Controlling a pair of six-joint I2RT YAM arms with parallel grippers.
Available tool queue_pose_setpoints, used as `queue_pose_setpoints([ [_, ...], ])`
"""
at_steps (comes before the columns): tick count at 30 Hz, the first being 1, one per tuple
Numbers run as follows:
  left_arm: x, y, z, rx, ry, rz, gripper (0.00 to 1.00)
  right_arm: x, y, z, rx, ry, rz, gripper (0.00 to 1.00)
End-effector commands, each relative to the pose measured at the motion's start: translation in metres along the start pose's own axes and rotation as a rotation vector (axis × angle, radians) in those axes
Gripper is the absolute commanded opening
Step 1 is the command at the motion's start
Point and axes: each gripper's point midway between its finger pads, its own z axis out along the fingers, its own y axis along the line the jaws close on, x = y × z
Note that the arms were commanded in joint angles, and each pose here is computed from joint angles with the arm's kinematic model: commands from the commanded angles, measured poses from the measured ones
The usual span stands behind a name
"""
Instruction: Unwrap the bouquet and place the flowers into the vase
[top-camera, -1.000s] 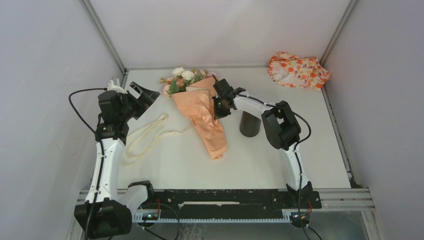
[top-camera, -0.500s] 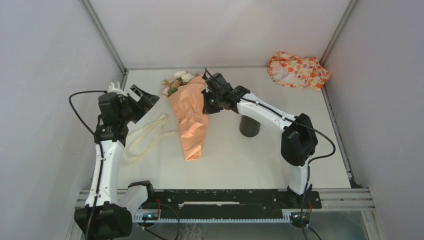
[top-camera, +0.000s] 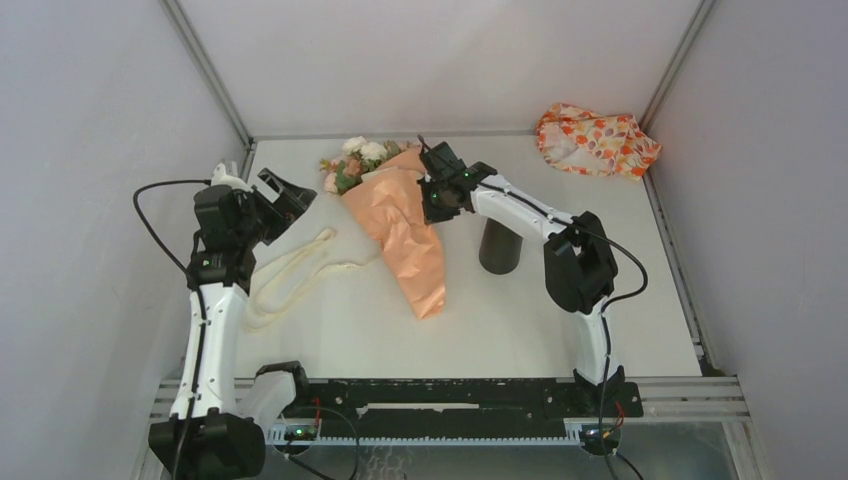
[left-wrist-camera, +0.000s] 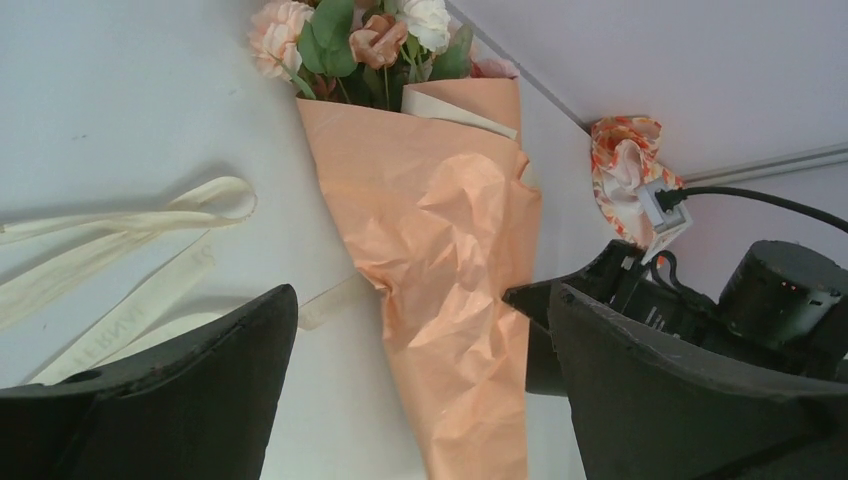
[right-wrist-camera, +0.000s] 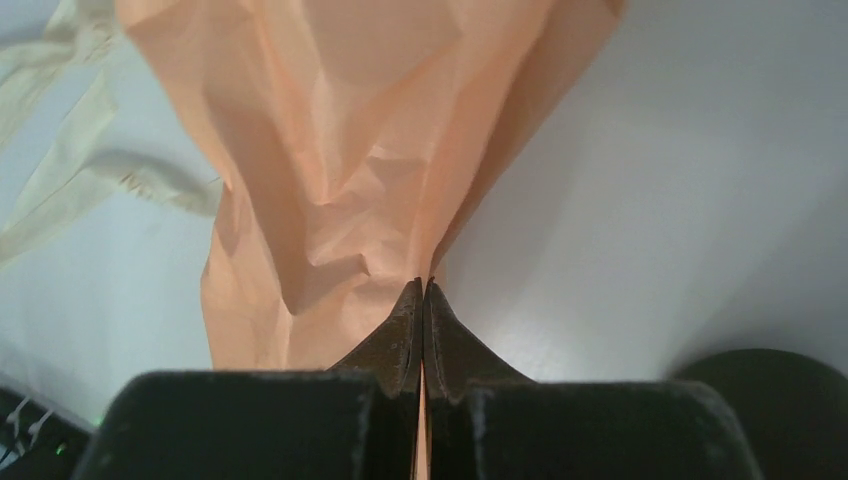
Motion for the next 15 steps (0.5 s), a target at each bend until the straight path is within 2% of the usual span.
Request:
queue_pose_setpoints([
  [1,0.0,-0.006,0.012,0.054,-0.001,0.007,1.0,-0.04,-0.019,-0.019,0.046,-0.096,-0.011,0.02],
  [4,0.007,-0.003,0.019,0.061,0.032,-0.003,1.0,-0.041,-0.02,-0.019,0.039,-0.097,-0.012,0.07],
  [10,0.009,-0.003,0.022,0.066,0.042,0.004,1.0,-0.032,-0.012,-0.009,0.017,-0.068,-0.024,0.09],
  [12,0.009,-0.003,0.021,0.069,0.042,0.009,1.0,-0.029,-0.01,-0.006,0.013,-0.056,-0.027,0.16],
  [15,0.009,-0.004,0.021,0.071,0.04,0.011,1.0,-0.025,-0.006,-0.003,-0.001,-0.044,-0.027,0.15],
])
